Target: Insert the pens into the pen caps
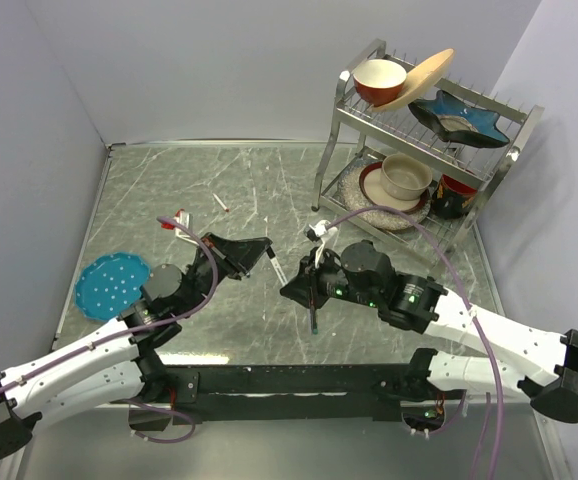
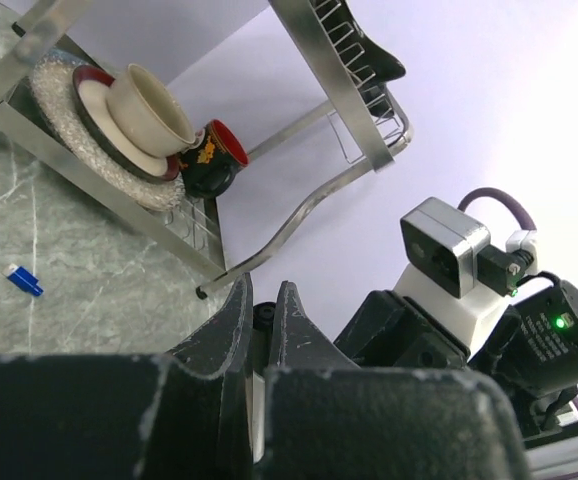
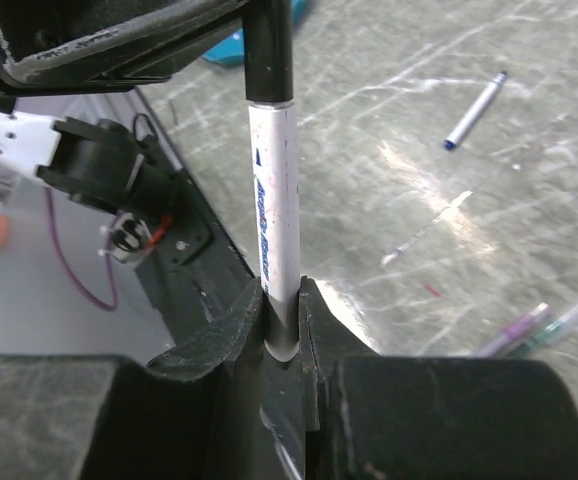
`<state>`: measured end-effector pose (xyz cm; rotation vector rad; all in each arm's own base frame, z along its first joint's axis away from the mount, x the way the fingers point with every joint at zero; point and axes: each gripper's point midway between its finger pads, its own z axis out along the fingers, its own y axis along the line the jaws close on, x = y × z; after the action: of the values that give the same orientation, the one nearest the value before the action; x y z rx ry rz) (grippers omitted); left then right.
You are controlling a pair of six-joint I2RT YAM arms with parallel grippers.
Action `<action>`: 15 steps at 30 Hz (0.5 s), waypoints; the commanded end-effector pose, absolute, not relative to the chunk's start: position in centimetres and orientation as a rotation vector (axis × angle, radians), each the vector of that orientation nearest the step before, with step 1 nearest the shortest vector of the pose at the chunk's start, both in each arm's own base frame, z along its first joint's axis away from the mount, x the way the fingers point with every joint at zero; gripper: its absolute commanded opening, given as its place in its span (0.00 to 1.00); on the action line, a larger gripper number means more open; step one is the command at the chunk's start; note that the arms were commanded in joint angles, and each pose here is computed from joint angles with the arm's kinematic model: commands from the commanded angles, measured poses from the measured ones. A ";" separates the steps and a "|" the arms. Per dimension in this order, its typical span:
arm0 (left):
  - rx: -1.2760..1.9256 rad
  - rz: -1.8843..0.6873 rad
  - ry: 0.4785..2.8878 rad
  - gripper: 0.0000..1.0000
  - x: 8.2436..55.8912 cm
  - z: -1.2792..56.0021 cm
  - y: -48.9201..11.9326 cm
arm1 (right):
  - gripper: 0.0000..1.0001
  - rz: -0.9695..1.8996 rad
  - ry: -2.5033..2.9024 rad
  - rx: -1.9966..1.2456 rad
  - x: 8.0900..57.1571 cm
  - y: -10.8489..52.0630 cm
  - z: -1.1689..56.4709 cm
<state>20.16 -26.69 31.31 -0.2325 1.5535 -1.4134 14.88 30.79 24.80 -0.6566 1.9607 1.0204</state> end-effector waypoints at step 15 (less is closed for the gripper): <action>0.341 -1.447 2.100 0.01 10.0 17.7 -30.5 | 0.00 0.974 1.401 -0.484 22.2 29.7 42.4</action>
<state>19.96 -27.01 29.36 -0.1523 1.5804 -1.3593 15.38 29.37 23.23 -0.8221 2.0309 0.9545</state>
